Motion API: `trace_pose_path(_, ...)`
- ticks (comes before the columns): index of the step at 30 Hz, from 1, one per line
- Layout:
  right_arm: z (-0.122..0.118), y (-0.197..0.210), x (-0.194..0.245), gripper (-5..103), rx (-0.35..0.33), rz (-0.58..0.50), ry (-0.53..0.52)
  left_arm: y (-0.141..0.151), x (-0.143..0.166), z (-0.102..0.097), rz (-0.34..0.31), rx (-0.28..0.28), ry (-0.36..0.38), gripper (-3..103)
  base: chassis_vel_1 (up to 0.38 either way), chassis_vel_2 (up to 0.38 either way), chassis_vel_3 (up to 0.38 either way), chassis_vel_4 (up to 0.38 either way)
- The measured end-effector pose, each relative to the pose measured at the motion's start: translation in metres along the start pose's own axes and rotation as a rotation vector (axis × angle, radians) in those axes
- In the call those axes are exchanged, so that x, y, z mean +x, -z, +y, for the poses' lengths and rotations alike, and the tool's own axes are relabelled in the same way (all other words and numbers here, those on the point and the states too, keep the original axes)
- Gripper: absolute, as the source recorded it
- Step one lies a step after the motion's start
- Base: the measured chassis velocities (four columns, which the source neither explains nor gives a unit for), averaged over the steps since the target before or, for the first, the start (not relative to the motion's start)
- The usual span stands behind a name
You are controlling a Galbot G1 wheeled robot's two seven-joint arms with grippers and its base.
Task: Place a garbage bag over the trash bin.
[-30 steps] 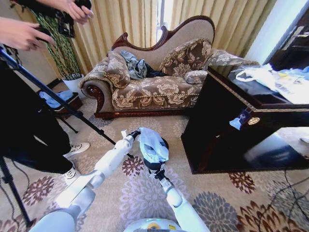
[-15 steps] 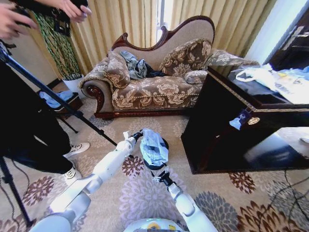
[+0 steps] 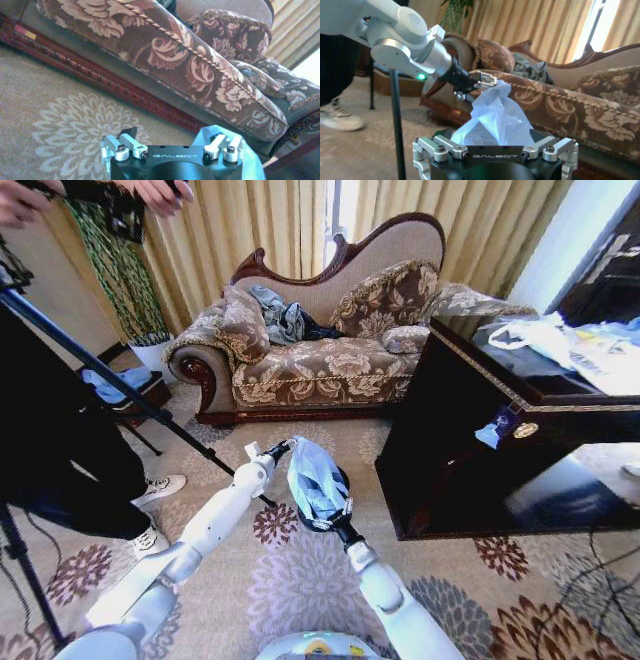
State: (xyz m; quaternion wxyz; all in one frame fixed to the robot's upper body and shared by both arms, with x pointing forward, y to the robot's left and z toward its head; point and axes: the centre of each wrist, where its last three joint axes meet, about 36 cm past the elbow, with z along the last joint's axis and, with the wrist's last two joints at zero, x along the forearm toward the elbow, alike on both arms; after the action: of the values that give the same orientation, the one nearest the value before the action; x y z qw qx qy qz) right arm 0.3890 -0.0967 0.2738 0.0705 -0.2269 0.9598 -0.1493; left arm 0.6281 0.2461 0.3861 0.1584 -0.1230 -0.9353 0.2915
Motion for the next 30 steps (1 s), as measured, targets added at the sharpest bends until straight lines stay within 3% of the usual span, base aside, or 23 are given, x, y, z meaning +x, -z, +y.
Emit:
trace_pose_path(3, 0.033, 0.003, -0.025, 100, 0.001, -0.016, -0.058, -0.004, 0.003, 0.001, 0.007, 0.003, 0.005, 99, 0.000, 0.000, 0.000, 0.000)
trace_pose_path(9, 0.046, 0.000, -0.055, 100, 0.057, -0.036, -0.138, -0.004, 0.008, 0.001, 0.008, 0.000, 0.000, 103, 0.000, 0.000, 0.000, 0.000)
trace_pose_path(13, 0.045, -0.002, -0.072, 100, 0.088, -0.034, -0.156, -0.002, 0.010, -0.002, 0.008, 0.005, -0.006, 99, 0.000, 0.000, 0.000, 0.000)
trace_pose_path(21, 0.018, -0.033, -0.098, 100, 0.225, 0.005, -0.222, 0.003, 0.014, -0.003, 0.006, 0.011, -0.011, 99, 0.000, 0.000, 0.000, 0.000)
trace_pose_path(30, 0.002, -0.011, -0.124, 100, 0.244, -0.046, -0.254, 0.001, 0.020, 0.006, 0.007, -0.019, -0.003, 99, 0.000, 0.000, 0.000, 0.000)
